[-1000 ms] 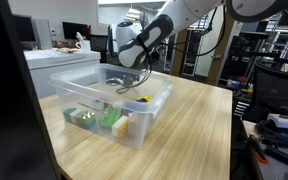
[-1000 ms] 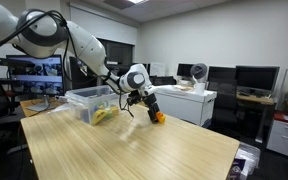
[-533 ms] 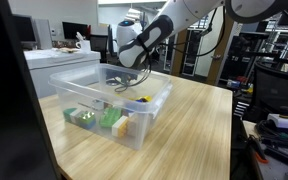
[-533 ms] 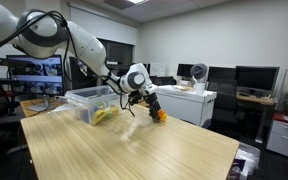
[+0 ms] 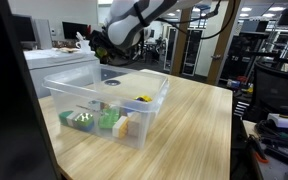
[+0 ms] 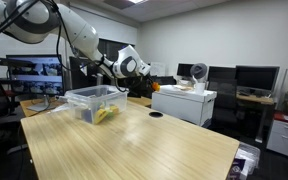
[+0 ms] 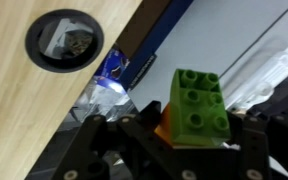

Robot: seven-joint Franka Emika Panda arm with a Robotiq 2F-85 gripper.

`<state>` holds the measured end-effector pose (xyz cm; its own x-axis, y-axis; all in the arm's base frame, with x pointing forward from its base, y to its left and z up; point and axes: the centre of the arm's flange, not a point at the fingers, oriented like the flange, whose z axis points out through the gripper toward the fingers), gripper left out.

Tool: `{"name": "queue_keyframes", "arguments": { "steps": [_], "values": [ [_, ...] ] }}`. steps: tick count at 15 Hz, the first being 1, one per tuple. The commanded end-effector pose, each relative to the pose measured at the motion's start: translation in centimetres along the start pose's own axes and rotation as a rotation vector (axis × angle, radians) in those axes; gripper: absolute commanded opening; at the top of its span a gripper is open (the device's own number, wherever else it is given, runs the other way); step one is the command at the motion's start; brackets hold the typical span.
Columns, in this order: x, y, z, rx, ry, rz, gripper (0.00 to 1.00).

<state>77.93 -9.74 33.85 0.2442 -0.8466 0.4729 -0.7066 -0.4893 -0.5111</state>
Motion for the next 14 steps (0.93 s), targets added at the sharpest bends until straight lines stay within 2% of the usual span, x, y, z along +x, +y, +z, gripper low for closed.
{"name": "queue_keyframes", "arguments": {
  "steps": [1,5,7,11,14],
  "values": [
    [-1.3,-1.7,-6.4,0.149,-0.1,-0.067,0.19],
    [-3.5,-5.5,-11.4,0.292,-0.226,-0.216,0.19],
    [-5.1,-6.2,-12.9,0.311,-0.31,-0.29,0.19],
    [-8.3,-4.6,-13.2,0.252,-0.515,-0.424,0.19],
    [-9.6,-1.4,-12.3,0.178,-0.655,-0.511,0.19]
  ]
}}
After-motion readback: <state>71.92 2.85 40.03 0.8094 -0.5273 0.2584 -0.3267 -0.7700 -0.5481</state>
